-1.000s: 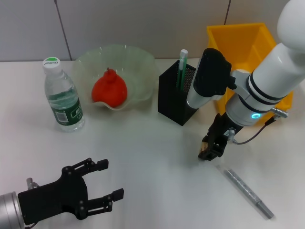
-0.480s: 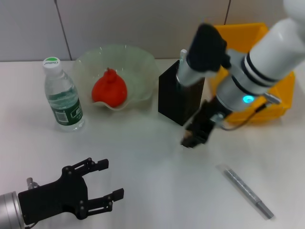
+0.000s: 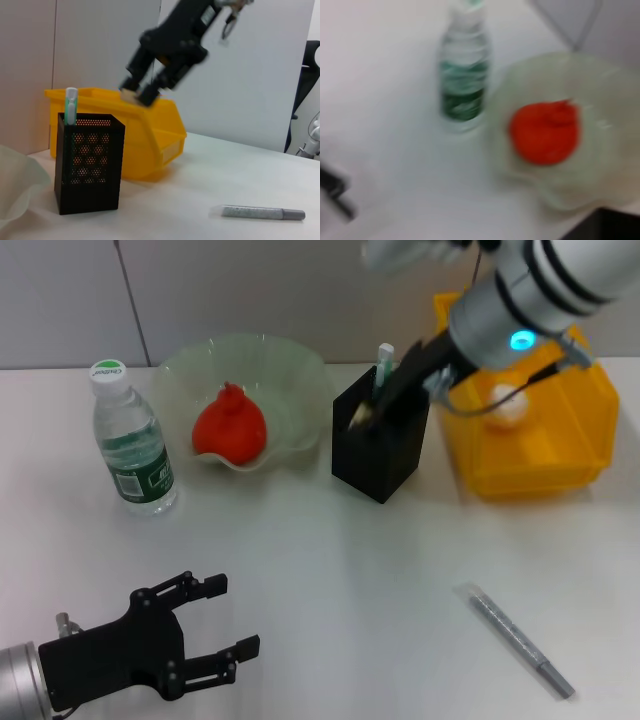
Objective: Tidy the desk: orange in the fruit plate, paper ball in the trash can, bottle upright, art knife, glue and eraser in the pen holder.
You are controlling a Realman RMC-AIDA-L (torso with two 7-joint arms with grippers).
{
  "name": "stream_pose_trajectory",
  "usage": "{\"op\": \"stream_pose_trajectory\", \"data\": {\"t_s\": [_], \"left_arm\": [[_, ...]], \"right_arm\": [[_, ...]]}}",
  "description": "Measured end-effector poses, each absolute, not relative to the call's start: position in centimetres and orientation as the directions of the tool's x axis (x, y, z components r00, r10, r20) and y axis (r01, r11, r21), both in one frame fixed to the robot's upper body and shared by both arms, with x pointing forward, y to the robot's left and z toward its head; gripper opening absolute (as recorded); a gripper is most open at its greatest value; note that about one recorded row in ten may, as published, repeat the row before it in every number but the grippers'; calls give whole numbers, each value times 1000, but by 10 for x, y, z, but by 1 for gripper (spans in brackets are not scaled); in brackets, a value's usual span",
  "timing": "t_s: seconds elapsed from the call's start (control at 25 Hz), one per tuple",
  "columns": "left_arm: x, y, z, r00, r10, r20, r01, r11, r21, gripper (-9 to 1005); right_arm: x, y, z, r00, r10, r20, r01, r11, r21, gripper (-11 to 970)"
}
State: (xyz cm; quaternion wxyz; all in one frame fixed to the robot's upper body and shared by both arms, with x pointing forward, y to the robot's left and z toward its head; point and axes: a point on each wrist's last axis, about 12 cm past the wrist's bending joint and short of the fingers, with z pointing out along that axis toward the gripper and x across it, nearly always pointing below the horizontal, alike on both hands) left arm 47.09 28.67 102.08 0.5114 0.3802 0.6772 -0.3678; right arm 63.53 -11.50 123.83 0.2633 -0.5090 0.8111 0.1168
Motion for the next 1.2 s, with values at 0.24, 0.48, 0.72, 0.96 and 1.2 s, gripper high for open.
{"op": "stream_pose_trajectory", "data": {"t_s": [0.24,0.48,0.72,0.96,1.2], "left_arm": [[469,286,1020,-192,136,-972,890,441,-114,847],[469,284,1019,-193,133,-972,890,440,-116,847],[469,284,1019,-196,131,-972,890,440,-120,847],[469,284,1019,-196,129,-972,890,439,-121,847],[469,284,1019,-198,130,-972,890,440,-122,847]], "right_arm": [[651,-125,1240,-389,-723,-570,-822,552,-139,397],[660,-131,1227,-431,-710,-557,-784,600,-158,398],[666,-131,1219,-437,-695,-572,-767,620,-166,398],[666,-131,1217,-438,-694,-571,-766,621,-167,446],[666,-131,1223,-433,-656,-618,-757,637,-145,711]]}}
